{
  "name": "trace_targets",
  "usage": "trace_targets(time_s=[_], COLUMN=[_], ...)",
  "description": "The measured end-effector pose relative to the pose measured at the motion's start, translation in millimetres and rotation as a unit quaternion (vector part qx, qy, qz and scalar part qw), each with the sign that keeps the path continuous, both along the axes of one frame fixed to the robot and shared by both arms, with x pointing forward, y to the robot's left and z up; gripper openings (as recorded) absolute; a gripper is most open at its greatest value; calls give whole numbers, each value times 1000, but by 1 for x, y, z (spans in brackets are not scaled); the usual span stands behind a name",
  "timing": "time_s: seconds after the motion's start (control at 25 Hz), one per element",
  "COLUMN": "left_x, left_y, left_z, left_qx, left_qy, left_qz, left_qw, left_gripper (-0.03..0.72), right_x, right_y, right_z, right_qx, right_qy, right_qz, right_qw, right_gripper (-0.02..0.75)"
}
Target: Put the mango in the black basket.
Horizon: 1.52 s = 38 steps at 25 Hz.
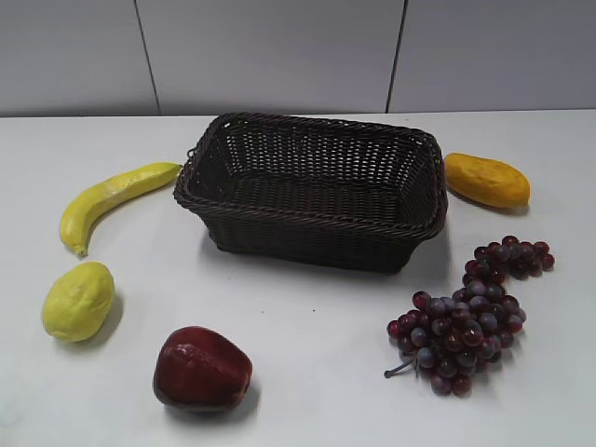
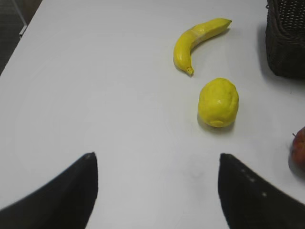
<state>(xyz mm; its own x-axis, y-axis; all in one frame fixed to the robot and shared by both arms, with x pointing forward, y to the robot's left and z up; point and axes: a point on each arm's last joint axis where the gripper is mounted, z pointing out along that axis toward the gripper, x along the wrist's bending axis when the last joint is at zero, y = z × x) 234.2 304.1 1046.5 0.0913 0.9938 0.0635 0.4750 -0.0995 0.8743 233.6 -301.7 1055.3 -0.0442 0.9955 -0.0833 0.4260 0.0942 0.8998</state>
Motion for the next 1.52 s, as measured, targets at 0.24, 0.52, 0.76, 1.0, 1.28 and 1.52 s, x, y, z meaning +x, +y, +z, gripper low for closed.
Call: trace_targets(time_s=[0.24, 0.52, 0.76, 1.0, 1.28, 1.52], left_x=[0, 0, 0, 0, 0, 0], left_y=[0, 0, 0, 0, 0, 0], left_z=[0, 0, 0, 0, 0, 0], left_qx=[0, 0, 0, 0, 0, 0], left_qy=[0, 0, 0, 0, 0, 0], left_qz=[0, 0, 0, 0, 0, 0], left_qw=[1000, 1000, 1000, 1000, 1000, 1000], left_gripper=[589, 589, 589, 589, 589, 589], right_x=[0, 0, 0, 6, 76, 169], right_y=[0, 0, 0, 1, 3, 8], right_z=[0, 0, 0, 17, 43, 26], right_qx=[0, 0, 2, 26, 17, 3], right_qy=[0, 0, 0, -50, -104, -32], right_qz=[0, 0, 1, -6, -3, 6], right_qw=[1000, 1000, 1000, 998, 994, 999], right_gripper=[590, 590, 590, 591, 591, 591])
